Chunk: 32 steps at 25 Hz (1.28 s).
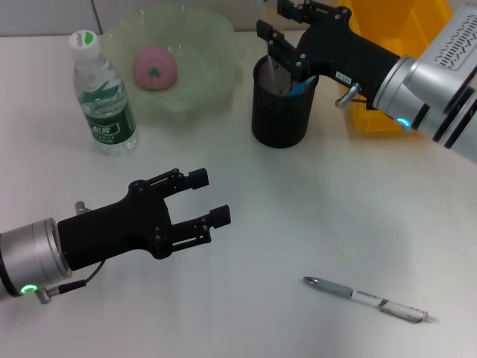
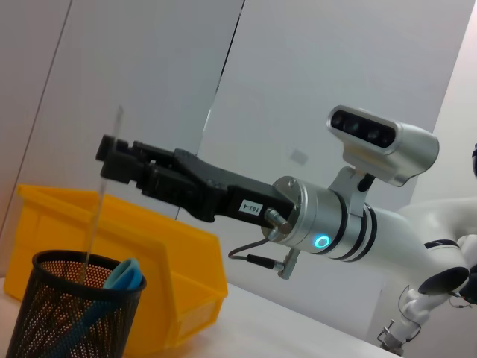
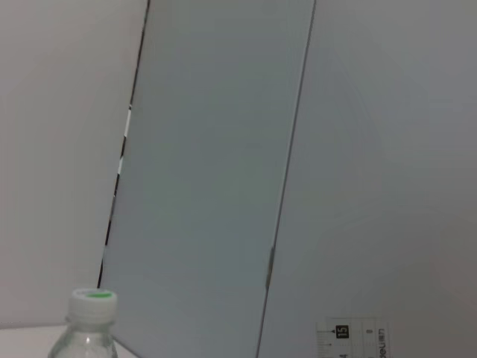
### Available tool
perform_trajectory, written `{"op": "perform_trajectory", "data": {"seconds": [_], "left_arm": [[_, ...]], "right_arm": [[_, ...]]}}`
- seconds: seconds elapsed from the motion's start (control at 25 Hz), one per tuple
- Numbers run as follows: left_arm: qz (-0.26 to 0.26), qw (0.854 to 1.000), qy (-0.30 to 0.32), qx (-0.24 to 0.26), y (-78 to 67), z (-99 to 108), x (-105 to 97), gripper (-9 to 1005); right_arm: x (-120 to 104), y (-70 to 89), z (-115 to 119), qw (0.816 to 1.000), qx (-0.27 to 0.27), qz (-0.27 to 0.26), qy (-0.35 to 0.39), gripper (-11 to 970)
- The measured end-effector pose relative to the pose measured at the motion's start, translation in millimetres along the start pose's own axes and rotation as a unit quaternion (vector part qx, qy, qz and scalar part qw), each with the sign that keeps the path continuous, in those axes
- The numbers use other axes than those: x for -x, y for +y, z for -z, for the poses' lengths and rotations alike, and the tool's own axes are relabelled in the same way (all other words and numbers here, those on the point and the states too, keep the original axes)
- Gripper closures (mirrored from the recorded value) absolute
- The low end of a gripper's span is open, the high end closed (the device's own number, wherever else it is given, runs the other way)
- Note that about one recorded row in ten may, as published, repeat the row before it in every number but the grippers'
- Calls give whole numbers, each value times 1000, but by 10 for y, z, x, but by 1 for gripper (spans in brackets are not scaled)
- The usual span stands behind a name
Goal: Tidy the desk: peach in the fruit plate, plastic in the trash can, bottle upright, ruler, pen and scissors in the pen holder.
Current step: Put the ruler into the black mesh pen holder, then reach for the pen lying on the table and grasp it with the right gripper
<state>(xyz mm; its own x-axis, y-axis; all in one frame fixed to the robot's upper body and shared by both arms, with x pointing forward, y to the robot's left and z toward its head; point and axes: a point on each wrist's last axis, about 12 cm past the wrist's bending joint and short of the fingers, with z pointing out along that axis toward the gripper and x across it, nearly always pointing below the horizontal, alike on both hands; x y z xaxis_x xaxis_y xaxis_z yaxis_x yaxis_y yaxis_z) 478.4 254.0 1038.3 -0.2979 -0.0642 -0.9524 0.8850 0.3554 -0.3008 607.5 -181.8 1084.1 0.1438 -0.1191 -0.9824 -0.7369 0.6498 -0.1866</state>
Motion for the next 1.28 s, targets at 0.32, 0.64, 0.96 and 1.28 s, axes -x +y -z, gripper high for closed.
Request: {"op": "perform_trajectory", "data": {"seconds": [0.32, 0.64, 0.96, 1.28], "left_arm": [[-3, 1000, 0, 2, -8, 11, -13, 227], [-3, 1000, 4, 1, -14, 21, -24, 227], [-10, 1000, 9, -5, -21, 15, -31, 227], [-12, 1000, 12, -11, -26, -3, -29, 227]], "right_arm": [[-39, 21, 12, 1000, -4, -13, 8, 578], [-55, -7, 64, 999, -21, -32, 3, 557], [-72, -38, 120, 998, -40, -47, -3, 393], [-26, -50, 250, 995, -49, -79, -47, 231]]}}
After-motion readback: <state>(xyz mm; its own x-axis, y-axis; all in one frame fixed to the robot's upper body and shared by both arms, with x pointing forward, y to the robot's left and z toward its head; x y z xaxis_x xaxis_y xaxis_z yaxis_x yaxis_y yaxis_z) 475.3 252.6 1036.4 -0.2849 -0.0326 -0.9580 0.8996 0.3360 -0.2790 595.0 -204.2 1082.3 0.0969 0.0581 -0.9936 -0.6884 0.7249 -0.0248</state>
